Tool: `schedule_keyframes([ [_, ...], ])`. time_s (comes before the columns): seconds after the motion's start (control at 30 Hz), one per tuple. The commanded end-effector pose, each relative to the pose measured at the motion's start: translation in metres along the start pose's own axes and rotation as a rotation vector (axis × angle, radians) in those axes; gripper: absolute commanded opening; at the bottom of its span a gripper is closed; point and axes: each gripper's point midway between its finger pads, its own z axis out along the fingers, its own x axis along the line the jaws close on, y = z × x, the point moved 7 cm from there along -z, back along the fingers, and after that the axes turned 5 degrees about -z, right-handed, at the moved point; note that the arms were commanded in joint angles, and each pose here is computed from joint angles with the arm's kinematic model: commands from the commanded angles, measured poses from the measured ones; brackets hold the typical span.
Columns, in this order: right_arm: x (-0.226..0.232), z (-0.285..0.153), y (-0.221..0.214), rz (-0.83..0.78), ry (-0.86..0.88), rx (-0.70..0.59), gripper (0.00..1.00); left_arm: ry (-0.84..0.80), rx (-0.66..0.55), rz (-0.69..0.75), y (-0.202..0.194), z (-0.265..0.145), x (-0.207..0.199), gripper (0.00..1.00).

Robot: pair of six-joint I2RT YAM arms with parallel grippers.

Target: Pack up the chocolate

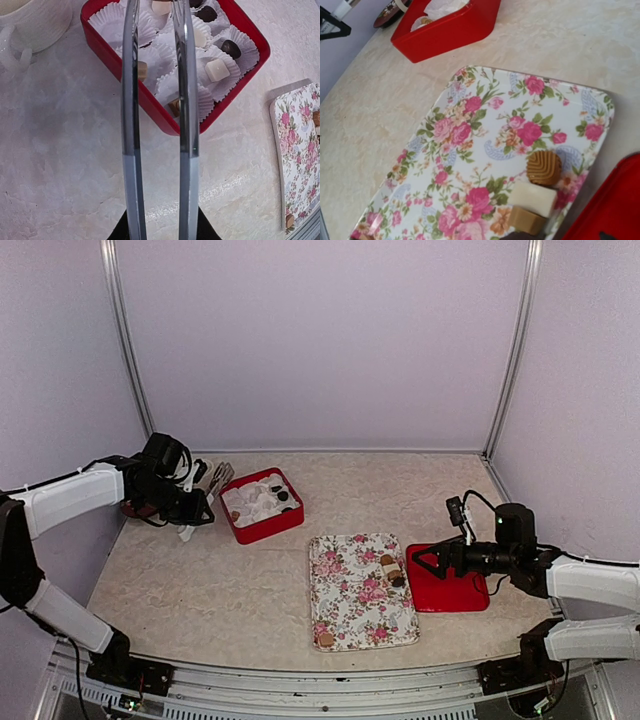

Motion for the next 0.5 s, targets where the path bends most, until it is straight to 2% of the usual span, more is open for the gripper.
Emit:
schedule_keyframes([
  [0.0, 0.003, 0.002, 0.002, -0.011, 0.022, -0.014, 1.0, 0.012, -0.004, -0.023, 0.001, 0.004, 0.004, 0.22],
  [0.47, 0.002, 0.003, -0.001, -0.009, 0.016, -0.006, 1.0, 0.048, 0.009, -0.035, 0.009, 0.031, 0.01, 0.23],
])
